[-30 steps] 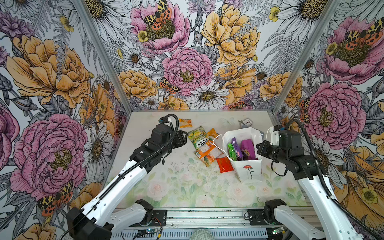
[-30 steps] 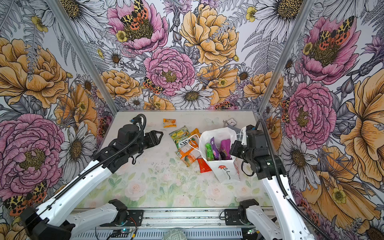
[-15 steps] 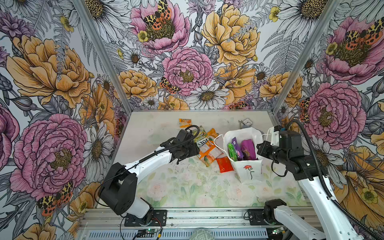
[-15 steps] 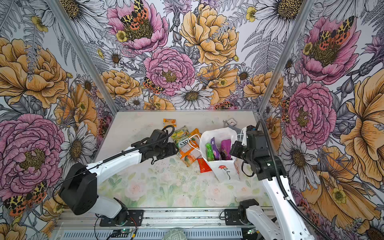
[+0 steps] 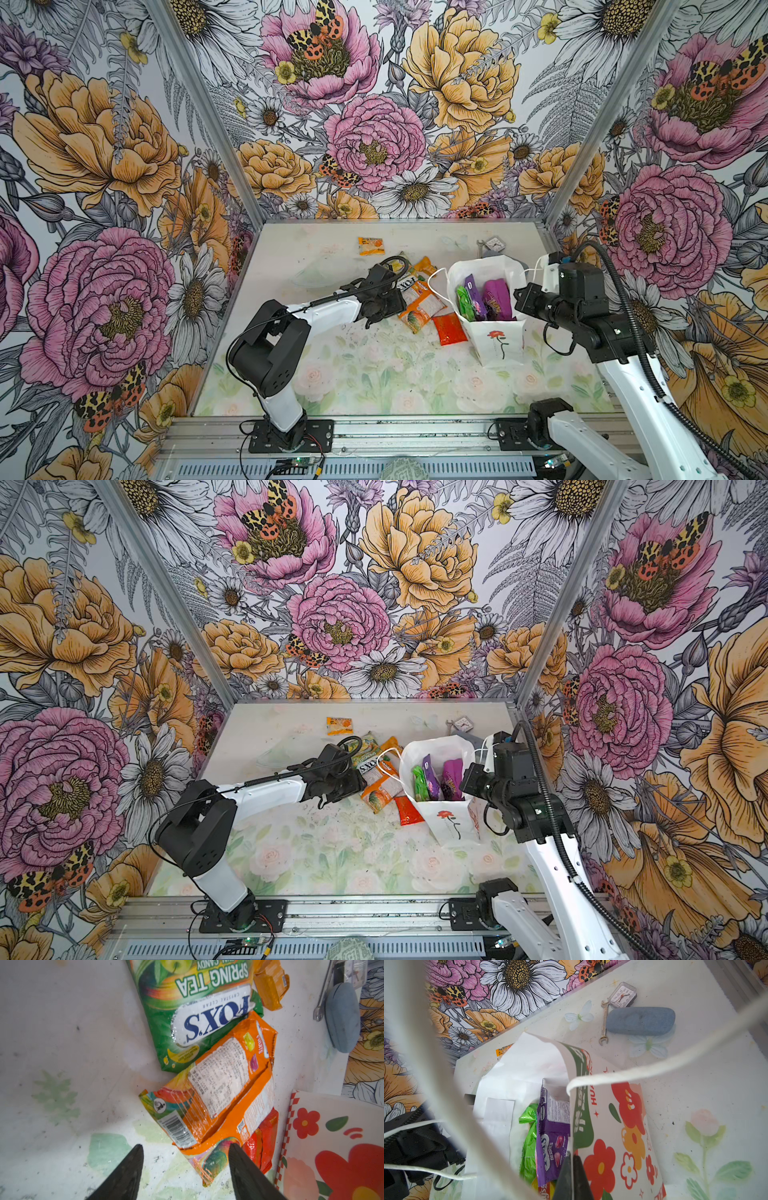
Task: Place the snacks into the paper bag
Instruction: 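Move the left gripper down over the orange Fox's Fruits bag, then grasp the orange Fox's Fruits bag by its top edge with the left gripper, then lift the orange bag with the left gripper over the paper bag, then lower the orange bag into the paper bag held by the right gripper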
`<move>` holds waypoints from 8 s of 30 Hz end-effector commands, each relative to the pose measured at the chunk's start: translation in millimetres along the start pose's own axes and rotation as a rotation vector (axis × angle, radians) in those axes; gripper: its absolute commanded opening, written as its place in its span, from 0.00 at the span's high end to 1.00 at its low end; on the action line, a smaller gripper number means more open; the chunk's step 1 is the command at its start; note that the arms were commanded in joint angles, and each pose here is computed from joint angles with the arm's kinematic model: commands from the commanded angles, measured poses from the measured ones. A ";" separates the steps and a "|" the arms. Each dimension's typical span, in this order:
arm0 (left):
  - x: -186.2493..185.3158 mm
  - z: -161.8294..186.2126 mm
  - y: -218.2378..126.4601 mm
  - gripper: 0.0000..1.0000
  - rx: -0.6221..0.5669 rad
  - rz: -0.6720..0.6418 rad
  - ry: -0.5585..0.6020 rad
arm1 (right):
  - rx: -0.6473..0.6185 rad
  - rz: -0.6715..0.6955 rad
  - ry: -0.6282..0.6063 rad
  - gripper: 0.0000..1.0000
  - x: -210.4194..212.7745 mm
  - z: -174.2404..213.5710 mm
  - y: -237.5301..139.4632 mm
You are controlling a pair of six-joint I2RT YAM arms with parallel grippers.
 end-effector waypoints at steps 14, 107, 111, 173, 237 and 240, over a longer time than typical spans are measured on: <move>-9.8 -16.7 30.2 0.32 0.029 -0.205 0.126 | -0.139 -0.071 -0.039 1.00 10.0 -15.6 -12.6; -81.5 57.8 41.3 0.96 0.049 -0.630 0.974 | -0.278 0.066 0.017 1.00 -5.1 -16.8 -38.4; -81.4 54.9 17.9 1.00 -0.047 -0.556 0.901 | -0.272 0.064 0.024 1.00 -5.5 -16.1 -37.1; -191.6 53.0 -261.5 1.00 -0.558 0.483 0.583 | -0.043 -0.400 -0.066 1.00 96.6 11.1 22.1; -196.5 26.4 -50.1 1.00 -0.120 0.101 0.395 | -0.098 -0.395 -0.028 1.00 79.9 5.2 4.6; -195.3 27.6 -39.2 1.00 -0.113 0.051 0.403 | -0.102 -0.399 -0.032 1.00 81.0 4.2 3.2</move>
Point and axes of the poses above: each gripper's point midway between its finger pads, its own y axis out along the fingers, its own x axis along the line the jaws close on, z = x × y, the point moved 10 cm from there along -y, back along the fingers, and after that the axes turned 4 degrees about y, right-handed, at the moved point
